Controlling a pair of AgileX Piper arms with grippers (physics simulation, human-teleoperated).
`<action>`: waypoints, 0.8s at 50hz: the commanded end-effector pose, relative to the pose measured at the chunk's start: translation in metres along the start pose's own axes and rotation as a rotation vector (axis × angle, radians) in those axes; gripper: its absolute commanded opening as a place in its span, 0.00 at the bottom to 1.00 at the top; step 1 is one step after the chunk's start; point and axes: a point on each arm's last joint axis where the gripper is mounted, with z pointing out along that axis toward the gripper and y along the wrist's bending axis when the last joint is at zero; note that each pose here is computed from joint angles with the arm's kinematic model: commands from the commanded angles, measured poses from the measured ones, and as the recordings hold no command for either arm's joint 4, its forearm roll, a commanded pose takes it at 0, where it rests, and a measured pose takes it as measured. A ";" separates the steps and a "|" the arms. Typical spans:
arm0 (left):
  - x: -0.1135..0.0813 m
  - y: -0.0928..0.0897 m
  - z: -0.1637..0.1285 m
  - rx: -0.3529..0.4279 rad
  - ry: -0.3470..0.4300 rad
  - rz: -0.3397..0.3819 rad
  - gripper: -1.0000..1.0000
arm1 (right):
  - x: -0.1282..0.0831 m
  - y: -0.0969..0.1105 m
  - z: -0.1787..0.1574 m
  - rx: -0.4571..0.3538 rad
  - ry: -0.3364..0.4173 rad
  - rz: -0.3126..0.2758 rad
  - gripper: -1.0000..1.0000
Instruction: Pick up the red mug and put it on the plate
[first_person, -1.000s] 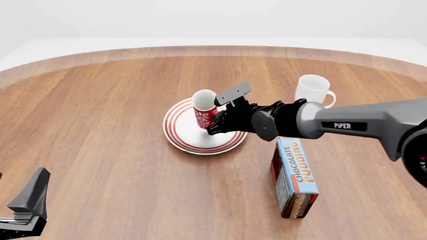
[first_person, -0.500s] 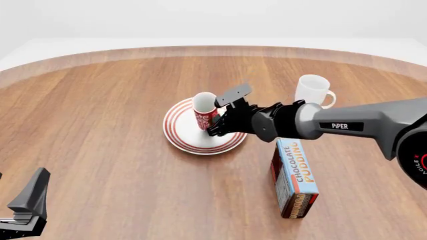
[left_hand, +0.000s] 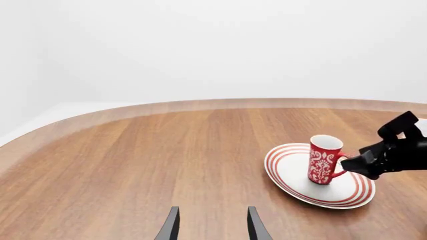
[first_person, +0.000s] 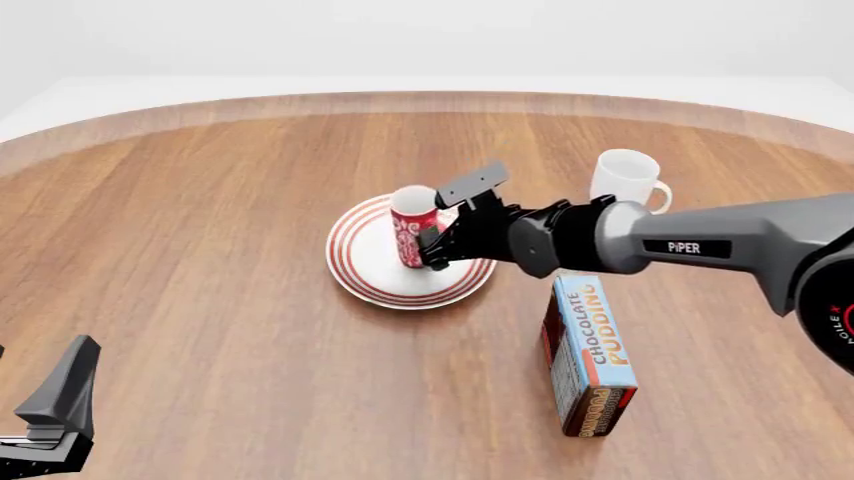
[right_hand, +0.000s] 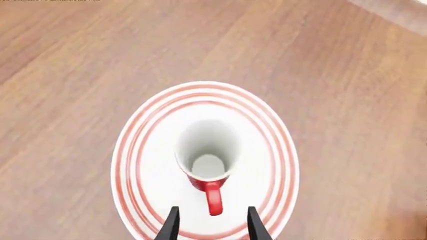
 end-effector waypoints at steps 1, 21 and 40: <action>0.000 0.000 0.000 0.000 0.000 0.000 1.00 | 0.000 -0.001 -0.004 0.002 -0.007 0.005 1.00; 0.000 0.000 0.000 0.000 0.000 0.000 1.00 | -0.010 0.002 -0.036 -0.001 -0.069 0.016 1.00; 0.000 0.000 0.000 0.000 0.000 0.000 1.00 | -0.013 0.003 -0.085 -0.002 -0.129 0.010 1.00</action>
